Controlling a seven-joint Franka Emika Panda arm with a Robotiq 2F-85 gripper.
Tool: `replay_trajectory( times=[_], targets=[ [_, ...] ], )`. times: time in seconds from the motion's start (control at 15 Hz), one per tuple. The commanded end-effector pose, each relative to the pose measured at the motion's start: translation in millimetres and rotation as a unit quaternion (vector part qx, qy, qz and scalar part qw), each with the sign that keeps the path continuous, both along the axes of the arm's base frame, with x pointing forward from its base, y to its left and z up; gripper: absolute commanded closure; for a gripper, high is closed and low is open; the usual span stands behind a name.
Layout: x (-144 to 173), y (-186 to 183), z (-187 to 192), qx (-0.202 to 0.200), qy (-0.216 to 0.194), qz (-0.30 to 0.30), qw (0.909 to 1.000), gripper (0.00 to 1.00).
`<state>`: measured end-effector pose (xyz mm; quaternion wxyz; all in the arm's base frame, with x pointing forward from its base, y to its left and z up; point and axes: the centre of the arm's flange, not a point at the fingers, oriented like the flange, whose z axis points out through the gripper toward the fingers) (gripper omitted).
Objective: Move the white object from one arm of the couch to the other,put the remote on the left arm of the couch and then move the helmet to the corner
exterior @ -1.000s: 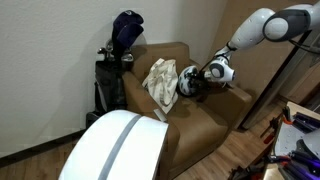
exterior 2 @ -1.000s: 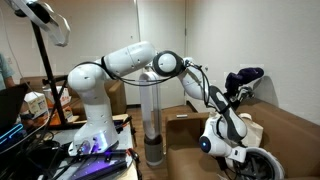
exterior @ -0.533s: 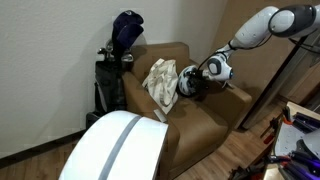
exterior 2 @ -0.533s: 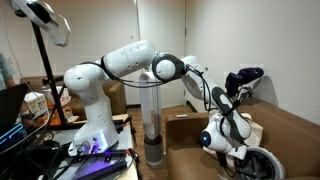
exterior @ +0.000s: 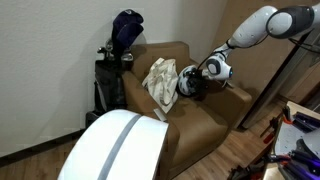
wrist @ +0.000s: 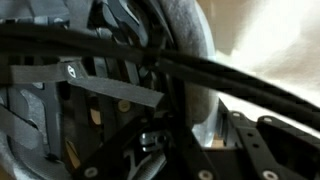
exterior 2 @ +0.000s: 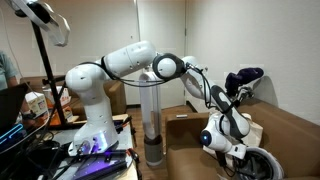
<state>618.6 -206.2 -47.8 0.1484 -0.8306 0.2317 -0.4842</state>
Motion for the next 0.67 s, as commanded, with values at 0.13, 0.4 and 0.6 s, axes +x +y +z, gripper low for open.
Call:
replay_trajectory(
  times=[0.13,0.4,0.6],
  targets=[
    [-1.2,0.6,-2.3,-0.003,-0.001,-0.017,0.9998,0.89],
    [-0.1,-0.8,-0.4,-0.009,-0.002,-0.025,0.9997,0.89],
    [-0.4,-0.5,0.0,-0.005,0.006,-0.021,0.9998,0.40]
  ],
)
